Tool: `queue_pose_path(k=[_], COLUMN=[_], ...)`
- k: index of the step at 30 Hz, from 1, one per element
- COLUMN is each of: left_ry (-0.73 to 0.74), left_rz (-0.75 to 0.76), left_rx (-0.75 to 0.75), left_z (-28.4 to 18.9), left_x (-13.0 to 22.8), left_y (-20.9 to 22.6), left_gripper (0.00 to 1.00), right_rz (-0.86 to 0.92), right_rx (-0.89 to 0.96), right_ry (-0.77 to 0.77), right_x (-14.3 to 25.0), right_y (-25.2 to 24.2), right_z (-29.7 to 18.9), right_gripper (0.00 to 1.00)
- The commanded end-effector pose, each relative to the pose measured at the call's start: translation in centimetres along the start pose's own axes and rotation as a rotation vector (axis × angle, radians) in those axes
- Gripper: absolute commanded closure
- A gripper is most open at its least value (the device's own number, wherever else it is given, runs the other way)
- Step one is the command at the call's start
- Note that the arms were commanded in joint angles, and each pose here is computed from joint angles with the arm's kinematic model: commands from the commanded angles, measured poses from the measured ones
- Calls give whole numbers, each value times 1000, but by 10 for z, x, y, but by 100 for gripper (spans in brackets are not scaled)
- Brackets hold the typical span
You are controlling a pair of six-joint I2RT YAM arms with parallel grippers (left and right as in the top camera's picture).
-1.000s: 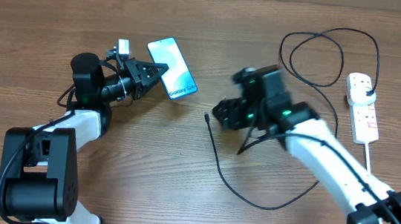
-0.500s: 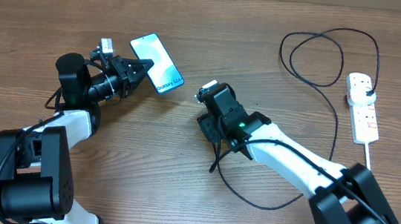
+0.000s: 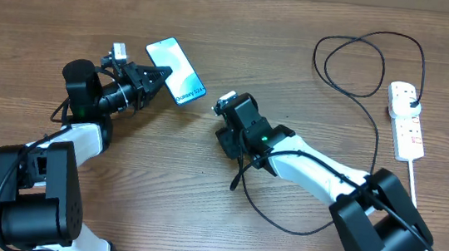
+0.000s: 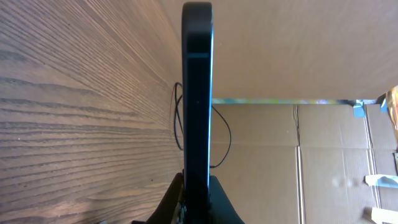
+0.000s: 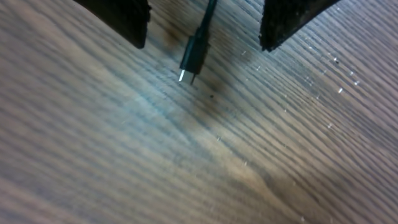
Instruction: Plug charger to phone and switch on socket
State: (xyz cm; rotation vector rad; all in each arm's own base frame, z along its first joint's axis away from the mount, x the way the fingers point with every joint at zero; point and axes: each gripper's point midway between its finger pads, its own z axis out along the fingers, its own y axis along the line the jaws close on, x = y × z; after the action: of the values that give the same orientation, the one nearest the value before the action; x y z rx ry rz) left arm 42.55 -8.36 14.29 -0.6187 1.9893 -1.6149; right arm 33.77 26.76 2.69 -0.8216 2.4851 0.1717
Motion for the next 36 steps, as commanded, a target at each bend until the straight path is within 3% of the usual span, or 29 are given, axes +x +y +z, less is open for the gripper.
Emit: queue_pose_path(k=[1, 16, 28, 33, 36], left_ry=[14, 14, 14, 14, 14], left_rz=[27, 27, 27, 27, 27], left_rx=[26, 26, 26, 26, 26], left_z=[0, 0, 0, 0, 0], left_x=[-1, -1, -1, -1, -1], left_y=[-12, -12, -12, -12, -12], left_gripper=[96, 96, 96, 96, 96], right_rz=[-1, 74, 127, 130, 131], right_rx=[-21, -56, -152, -153, -153], right_ry=[25, 76, 86, 116, 131], right_x=[6, 22, 24, 32, 35], right_y=[2, -19, -21, -20, -20], right_z=[11, 33, 31, 30, 30], right_gripper=[46, 46, 57, 67, 80])
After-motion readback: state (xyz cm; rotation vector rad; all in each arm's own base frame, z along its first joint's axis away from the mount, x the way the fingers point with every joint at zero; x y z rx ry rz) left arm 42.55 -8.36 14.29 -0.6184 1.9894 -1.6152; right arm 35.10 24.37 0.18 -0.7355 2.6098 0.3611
